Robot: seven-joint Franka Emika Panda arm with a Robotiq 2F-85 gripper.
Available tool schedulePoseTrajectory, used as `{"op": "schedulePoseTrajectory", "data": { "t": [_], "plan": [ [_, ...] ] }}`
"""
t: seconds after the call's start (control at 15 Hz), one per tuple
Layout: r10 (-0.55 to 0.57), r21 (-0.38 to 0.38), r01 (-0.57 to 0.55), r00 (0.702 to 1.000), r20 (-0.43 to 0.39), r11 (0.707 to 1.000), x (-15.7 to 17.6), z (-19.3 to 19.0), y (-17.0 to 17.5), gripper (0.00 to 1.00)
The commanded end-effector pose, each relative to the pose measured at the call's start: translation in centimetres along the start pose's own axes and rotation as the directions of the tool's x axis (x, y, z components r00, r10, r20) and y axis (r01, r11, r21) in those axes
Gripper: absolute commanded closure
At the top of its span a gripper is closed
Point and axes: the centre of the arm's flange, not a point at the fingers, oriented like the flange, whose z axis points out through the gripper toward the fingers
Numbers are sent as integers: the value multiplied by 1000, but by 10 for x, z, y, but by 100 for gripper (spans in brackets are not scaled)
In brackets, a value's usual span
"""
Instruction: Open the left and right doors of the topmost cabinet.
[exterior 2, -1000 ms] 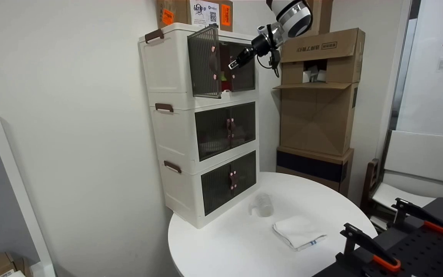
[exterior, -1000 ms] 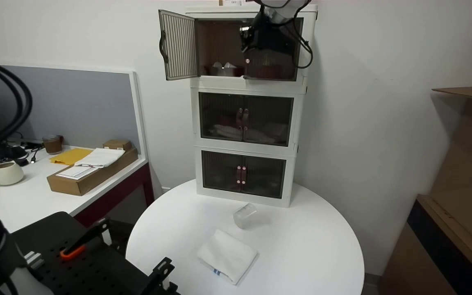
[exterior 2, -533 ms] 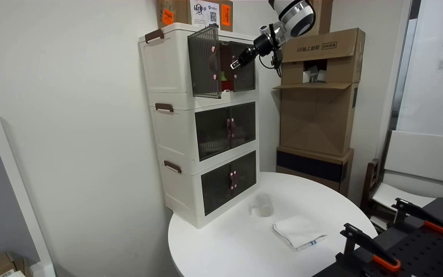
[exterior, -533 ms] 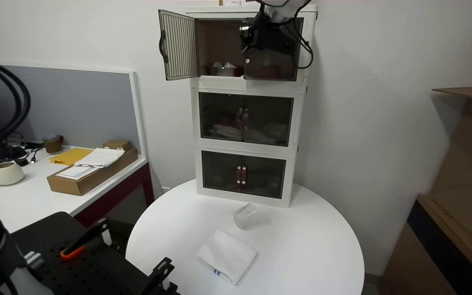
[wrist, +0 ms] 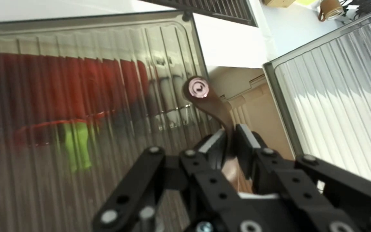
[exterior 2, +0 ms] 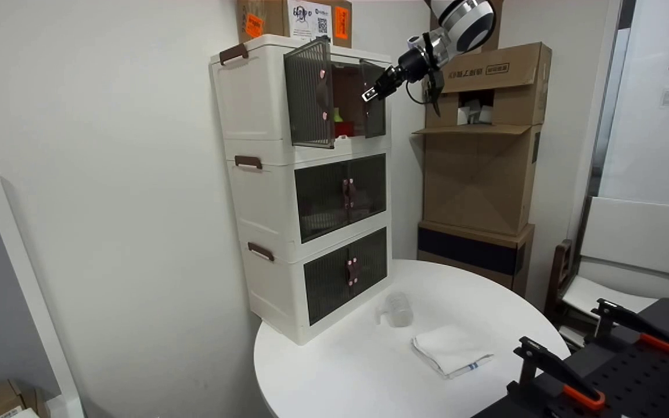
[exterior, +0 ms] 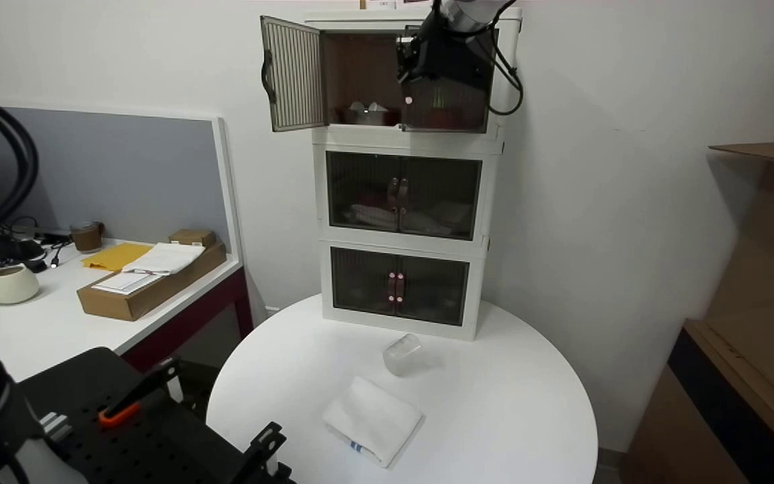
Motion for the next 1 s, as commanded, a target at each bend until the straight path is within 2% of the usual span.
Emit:
{"op": "schedulePoseTrajectory", "data": {
  "t": [0.0,0.33,0.47,0.67,0.8,0.87,0.93],
  "plan": [
    [-1,-10,0,999,-53,1000,4,-31,-17,52],
    [-9,-47,5,997,-71,999,16,-56,-23,16],
    [46,-103,-49,998,-33,993,25,-64,-25,3],
    [131,-228,-122,991,22,966,51,-82,-35,0],
    [158,-314,-145,987,17,938,81,-97,-50,0],
    [169,-346,-155,986,10,925,97,-103,-59,0],
    [180,-345,-155,983,41,926,117,-112,-73,0]
  ]
}}
